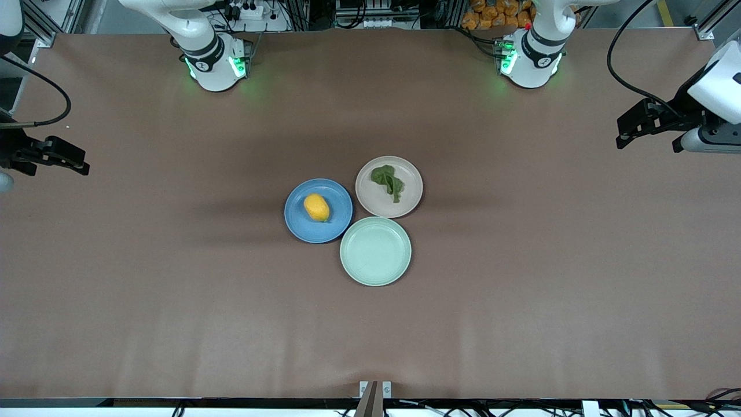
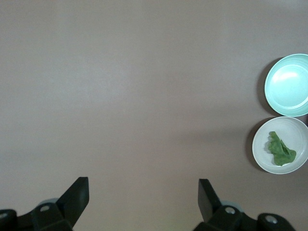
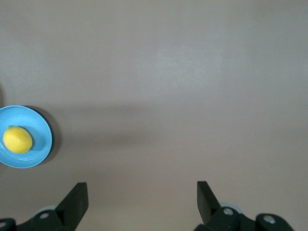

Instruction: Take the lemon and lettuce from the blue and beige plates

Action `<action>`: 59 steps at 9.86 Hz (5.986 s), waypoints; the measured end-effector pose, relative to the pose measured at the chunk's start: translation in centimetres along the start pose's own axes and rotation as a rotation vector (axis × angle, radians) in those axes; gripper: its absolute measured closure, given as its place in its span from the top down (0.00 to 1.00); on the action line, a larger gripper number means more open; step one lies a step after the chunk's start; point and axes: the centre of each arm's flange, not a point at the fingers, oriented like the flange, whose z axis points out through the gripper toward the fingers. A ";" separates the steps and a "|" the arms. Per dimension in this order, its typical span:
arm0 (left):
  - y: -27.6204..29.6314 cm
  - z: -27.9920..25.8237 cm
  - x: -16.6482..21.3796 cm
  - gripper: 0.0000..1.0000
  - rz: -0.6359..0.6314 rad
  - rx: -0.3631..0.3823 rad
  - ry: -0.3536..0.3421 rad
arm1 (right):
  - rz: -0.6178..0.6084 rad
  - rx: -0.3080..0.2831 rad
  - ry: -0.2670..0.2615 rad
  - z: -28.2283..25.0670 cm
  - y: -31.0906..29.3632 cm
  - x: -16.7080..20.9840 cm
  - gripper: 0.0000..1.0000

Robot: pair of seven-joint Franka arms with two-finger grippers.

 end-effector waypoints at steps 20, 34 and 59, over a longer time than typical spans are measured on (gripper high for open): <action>12.8 14.7 1.3 1.00 -0.070 -0.056 -0.066 | -0.040 0.080 -0.070 0.9 -2.9 -0.4 1.00; 30.5 32.1 -0.9 1.00 -0.490 -0.124 -0.103 | -0.163 0.104 -0.166 16.1 -26.0 3.4 1.00; 42.3 44.8 -9.1 0.04 -0.485 -0.043 -0.164 | -0.215 0.078 0.052 42.5 -39.3 -6.3 1.00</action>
